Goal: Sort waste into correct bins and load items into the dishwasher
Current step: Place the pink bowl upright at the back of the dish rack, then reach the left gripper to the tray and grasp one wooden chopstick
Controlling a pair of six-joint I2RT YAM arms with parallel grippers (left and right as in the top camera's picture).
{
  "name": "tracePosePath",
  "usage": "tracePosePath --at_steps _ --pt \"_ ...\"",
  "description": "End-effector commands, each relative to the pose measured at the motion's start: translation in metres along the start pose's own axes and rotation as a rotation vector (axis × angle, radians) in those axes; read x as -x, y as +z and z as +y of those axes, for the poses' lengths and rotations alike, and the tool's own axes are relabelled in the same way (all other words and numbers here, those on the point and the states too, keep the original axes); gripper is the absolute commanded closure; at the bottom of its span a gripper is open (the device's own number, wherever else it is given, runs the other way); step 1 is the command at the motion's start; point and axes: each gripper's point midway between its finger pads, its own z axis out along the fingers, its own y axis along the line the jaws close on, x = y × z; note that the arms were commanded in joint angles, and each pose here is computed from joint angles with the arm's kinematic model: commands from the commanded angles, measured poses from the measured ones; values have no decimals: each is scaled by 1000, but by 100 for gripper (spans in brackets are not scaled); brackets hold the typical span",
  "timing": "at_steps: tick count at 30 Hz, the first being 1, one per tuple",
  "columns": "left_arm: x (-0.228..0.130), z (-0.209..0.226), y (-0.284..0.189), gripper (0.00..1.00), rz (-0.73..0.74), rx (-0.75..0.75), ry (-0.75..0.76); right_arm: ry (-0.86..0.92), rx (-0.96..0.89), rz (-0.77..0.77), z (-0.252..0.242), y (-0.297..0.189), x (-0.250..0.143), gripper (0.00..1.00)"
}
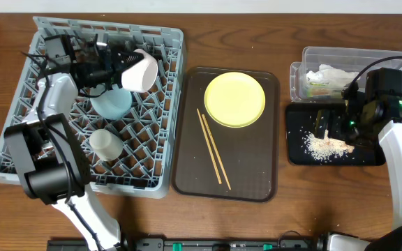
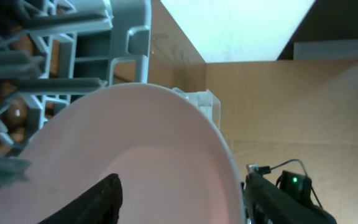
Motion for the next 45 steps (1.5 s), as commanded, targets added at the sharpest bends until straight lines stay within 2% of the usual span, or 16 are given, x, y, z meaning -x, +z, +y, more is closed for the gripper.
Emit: tracePosePath --at_steps 1,11,16,23,30,33,38,40,45 --pt "9 12 -13 33 -49 47 -14 13 0 -32 0 -9 5 1" --pt "19 27 -23 30 -103 120 -22 14 0 -27 0 -9 4 1" --pt "24 30 -25 22 -126 153 -8 14 0 -27 0 -9 4 1" --pt "36 -22 -40 13 -205 145 179 14 0 -27 0 -9 4 1" --pt "27 -85 -61 12 -286 176 307 14 0 -27 0 -9 4 1" --pt "12 -94 -66 12 -308 273 329 14 0 -27 0 -9 4 1" --pt "-33 -72 -73 12 -302 646 280 14 0 -27 0 -9 4 1" --pt "-68 -62 -70 12 -238 806 254 14 0 -27 0 -9 4 1" --pt "-125 -59 -44 12 -68 946 304 14 0 -28 0 -9 4 1"
